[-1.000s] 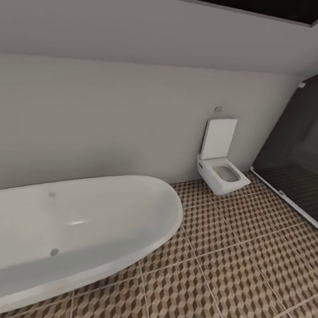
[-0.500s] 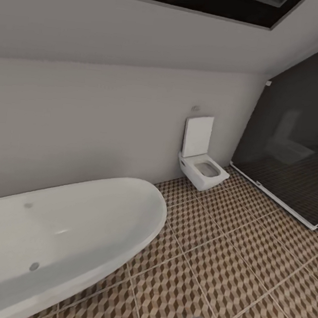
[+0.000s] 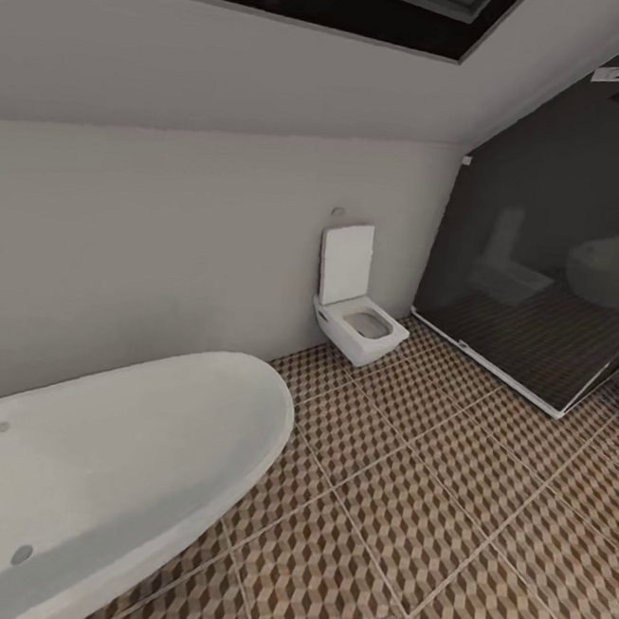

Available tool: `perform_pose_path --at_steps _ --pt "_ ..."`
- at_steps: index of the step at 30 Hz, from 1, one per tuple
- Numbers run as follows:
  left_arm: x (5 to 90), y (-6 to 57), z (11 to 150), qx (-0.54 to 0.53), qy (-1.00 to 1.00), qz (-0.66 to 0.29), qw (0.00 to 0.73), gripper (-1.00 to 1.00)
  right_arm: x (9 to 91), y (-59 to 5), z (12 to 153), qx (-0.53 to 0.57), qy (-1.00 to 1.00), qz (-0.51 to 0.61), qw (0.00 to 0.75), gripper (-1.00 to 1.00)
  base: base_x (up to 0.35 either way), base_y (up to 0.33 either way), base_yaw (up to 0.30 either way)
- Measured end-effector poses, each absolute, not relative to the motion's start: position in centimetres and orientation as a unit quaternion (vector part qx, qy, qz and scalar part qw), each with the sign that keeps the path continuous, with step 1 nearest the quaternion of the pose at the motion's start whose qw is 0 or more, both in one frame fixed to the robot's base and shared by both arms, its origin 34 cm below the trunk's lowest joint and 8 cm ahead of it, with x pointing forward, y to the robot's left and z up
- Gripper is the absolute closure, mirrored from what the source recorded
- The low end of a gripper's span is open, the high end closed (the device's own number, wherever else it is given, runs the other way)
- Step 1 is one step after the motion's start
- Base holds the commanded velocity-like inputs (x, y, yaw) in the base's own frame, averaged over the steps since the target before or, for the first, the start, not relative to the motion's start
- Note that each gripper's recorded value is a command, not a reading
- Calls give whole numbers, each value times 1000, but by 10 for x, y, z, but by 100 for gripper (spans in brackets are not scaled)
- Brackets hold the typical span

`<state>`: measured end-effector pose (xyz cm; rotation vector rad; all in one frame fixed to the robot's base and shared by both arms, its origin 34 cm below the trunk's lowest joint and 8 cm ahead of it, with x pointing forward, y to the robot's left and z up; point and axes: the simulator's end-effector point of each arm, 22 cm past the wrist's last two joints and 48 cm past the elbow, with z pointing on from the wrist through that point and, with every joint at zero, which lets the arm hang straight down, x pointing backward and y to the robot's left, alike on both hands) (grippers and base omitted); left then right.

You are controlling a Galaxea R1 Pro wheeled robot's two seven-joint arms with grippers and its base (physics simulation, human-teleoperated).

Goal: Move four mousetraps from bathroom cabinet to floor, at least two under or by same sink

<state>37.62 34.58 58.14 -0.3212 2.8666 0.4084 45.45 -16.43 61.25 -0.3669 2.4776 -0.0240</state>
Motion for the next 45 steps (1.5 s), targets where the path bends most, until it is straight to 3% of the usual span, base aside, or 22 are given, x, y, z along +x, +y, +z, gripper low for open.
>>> perform_pose_path --at_steps 45 --pt "393 346 593 -111 975 137 136 -100 470 -164 627 -139 932 -12 334 -100 0 0 -257"
